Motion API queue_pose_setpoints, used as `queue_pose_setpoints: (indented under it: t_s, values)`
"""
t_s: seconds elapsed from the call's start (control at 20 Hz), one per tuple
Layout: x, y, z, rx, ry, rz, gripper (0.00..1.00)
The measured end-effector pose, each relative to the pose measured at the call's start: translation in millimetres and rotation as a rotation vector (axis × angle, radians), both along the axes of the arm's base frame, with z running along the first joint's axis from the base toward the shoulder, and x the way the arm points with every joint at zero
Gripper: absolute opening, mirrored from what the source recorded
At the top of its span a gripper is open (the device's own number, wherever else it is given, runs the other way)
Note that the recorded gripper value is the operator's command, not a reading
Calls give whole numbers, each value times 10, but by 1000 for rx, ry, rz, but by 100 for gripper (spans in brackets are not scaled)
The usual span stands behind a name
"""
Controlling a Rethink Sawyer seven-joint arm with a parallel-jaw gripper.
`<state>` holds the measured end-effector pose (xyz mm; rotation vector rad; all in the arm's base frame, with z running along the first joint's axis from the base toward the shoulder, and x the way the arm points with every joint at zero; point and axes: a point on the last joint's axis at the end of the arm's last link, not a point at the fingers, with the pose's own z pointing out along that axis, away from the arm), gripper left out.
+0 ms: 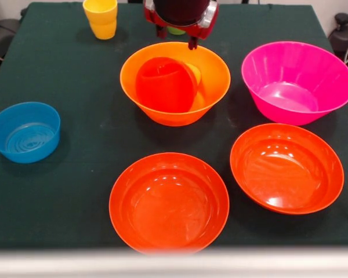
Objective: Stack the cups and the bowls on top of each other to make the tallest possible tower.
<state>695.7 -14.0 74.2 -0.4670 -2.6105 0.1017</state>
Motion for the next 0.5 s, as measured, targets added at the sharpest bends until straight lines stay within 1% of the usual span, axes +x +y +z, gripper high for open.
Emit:
queue_pose_setpoints:
  t_s: [0.15,0.25,0.3,0.45,0.5]
  values:
    - [66,-11,113,-8,14,0,100]
    - [108,-39,167,-14,12,-1,100]
    - [155,-71,209,-21,3,-3,100]
    - [303,-144,286,-36,-41,-5,100]
    - [404,-190,316,-45,-79,-5,100]
